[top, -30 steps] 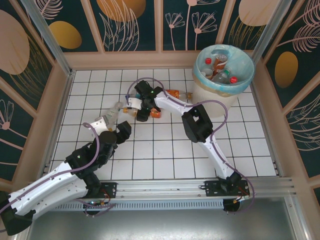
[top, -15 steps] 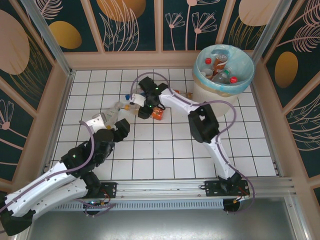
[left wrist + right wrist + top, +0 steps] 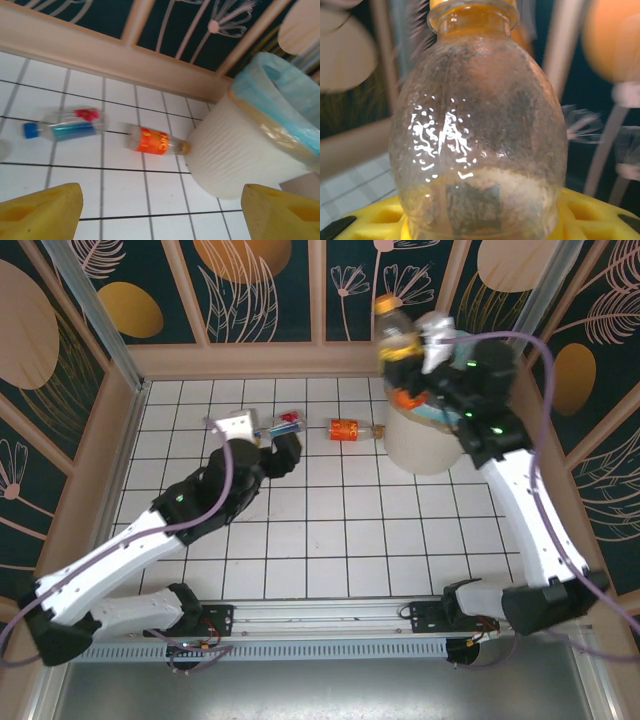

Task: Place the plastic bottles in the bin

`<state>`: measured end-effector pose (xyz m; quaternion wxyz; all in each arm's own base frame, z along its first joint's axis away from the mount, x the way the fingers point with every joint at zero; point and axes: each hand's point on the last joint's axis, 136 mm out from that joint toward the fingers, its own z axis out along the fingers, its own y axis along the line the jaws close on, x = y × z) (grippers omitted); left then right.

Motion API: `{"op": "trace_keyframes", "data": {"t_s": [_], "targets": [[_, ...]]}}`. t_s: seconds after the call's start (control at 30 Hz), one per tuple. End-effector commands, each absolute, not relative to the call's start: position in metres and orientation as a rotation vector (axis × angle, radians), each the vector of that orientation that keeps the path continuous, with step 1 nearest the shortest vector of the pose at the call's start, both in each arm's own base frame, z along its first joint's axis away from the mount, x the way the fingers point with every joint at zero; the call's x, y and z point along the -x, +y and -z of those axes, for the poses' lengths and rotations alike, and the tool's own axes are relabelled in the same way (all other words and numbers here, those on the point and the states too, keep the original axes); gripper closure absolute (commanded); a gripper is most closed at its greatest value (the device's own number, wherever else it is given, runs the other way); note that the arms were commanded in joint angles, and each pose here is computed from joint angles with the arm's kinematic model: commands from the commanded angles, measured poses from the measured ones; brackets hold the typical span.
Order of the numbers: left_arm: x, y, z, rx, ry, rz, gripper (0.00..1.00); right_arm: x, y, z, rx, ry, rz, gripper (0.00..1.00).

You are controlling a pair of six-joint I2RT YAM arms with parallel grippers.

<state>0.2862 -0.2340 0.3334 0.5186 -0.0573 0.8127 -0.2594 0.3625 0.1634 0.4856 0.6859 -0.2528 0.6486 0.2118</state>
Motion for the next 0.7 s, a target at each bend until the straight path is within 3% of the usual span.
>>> {"op": "trace_keyframes", "data": {"t_s": [0.0, 0.23, 0.67], "targets": [[-0.295, -0.283, -0.361, -0.001, 1.906, 0.762, 0.19, -0.387, 0.106, -0.498, 0.303, 1.434, -0.482, 0.6], [-0.306, -0.356, -0.374, -0.157, 1.914, 0.861, 0.19, -0.427, 0.022, -0.474, 0.042, 1.44, -0.42, 0.6], [-0.309, -0.37, -0.335, -0.202, 2.0, 0.825, 0.17, -0.468, 0.021, -0.408, 0.037, 1.59, -0.371, 0.54]]}}
